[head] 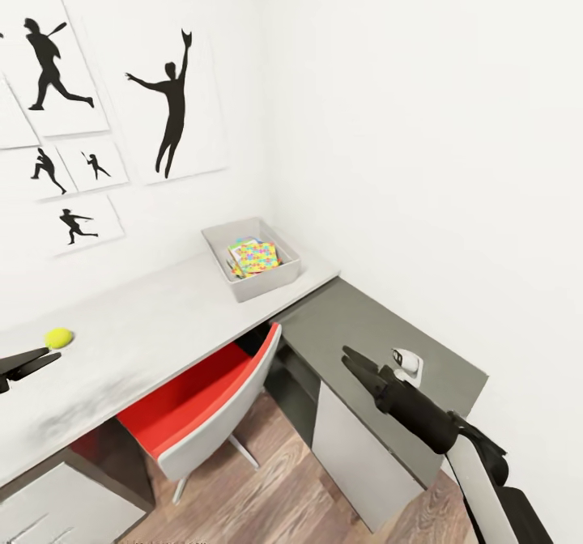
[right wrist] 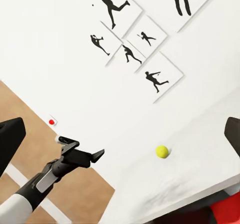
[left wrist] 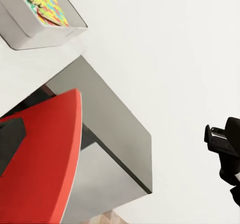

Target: Put all the toys in the child's room - the three board games (two on the bed and one on the table), the two jigsaw puzzles on the table, and the tennis ball on the table - inside the toy box on the table in the child's room.

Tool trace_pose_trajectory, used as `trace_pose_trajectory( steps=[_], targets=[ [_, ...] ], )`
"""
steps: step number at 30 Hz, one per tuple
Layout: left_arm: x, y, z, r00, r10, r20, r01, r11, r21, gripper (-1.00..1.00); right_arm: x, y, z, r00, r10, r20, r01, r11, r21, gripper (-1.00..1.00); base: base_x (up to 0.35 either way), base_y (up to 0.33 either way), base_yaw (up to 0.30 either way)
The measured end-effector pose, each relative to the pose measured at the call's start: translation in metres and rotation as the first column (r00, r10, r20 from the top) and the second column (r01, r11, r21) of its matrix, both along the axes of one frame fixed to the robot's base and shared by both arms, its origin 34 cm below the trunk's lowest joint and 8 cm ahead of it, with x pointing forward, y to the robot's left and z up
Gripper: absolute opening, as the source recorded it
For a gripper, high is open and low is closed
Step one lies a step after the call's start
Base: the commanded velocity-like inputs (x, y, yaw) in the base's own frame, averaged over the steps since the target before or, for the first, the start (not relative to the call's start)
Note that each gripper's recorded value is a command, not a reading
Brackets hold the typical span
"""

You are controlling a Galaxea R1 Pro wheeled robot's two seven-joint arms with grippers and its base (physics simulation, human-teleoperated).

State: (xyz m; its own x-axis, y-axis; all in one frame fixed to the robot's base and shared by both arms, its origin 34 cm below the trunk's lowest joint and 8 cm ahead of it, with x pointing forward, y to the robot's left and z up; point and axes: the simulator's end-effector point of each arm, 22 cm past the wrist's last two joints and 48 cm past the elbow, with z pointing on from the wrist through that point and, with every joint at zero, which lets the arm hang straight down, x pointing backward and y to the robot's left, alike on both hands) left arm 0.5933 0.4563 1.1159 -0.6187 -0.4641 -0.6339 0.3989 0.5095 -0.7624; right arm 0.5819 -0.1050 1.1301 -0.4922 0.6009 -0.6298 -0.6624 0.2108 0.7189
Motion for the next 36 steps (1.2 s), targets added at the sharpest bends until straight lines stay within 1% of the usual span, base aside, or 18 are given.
trace_pose_trajectory(
  steps=[5, 20, 23, 26, 28, 30, 31, 33, 35, 36],
  targets=[
    [0.000, 0.000, 0.000, 1.000, 0.000, 0.001, 0.000, 1.000, 0.001, 1.00, 0.000, 0.000, 0.001, 1.000, 0.000, 0.003, 0.000, 1.000, 0.000, 1.00, 0.000, 0.009, 0.129],
    [-0.001, 0.000, 0.000, 1.000, -0.001, 0.001, 0.001, 1.000, 0.000, 1.00, 0.000, 0.001, 0.001, 1.000, 0.000, -0.001, 0.000, 1.000, -0.001, 1.00, 0.000, 0.001, 0.009],
    [-0.001, 0.000, 0.000, 1.000, -0.001, 0.001, 0.001, 1.000, 0.000, 1.00, 0.001, 0.002, -0.002, 1.000, -0.003, -0.011, 0.003, 1.000, -0.006, 1.00, 0.000, 0.000, 0.011],
    [-0.001, 0.000, 0.000, 1.000, 0.000, 0.002, 0.000, 1.000, 0.000, 1.00, 0.003, 0.009, -0.007, 0.999, -0.004, -0.037, 0.003, 1.000, -0.022, 1.00, 0.000, 0.000, 0.072],
    [-0.001, 0.000, 0.000, 1.000, 0.000, 0.002, 0.000, 1.000, -0.001, 1.00, 0.003, 0.015, -0.011, 0.998, 0.003, -0.060, -0.005, 0.999, -0.036, 1.00, 0.000, 0.000, 0.153],
    [-0.001, 0.000, 0.000, 1.000, 0.000, 0.001, 0.000, 1.000, 0.000, 1.00, 0.008, 0.025, -0.019, 0.994, 0.011, -0.108, -0.018, 0.998, -0.067, 1.00, 0.000, 0.000, 0.213],
    [-0.001, 0.000, 0.000, 1.000, 0.000, 0.001, 0.000, 1.000, 0.001, 1.00, 0.017, 0.031, -0.021, 0.990, 0.010, -0.141, -0.024, 0.995, -0.097, 1.00, 0.000, 0.000, 0.237],
    [-0.001, 0.000, 0.000, 1.000, 0.000, 0.001, 0.000, 1.000, 0.001, 1.00, 0.029, 0.036, -0.021, 0.985, 0.004, -0.171, -0.027, 0.991, -0.132, 1.00, 0.000, 0.003, 0.251],
    [-0.001, 0.000, 0.000, 1.000, 0.000, 0.001, 0.000, 1.000, 0.001, 1.00, 0.056, 0.042, -0.018, 0.974, -0.025, -0.224, -0.021, 0.979, -0.201, 1.00, 0.000, 0.051, 0.265],
    [-0.001, 0.000, 0.000, 1.000, 0.000, 0.001, 0.000, 1.000, 0.001, 1.00, 0.063, 0.043, -0.016, 0.972, -0.035, -0.234, -0.018, 0.975, -0.220, 1.00, 0.000, 0.093, 0.269]
  ],
)
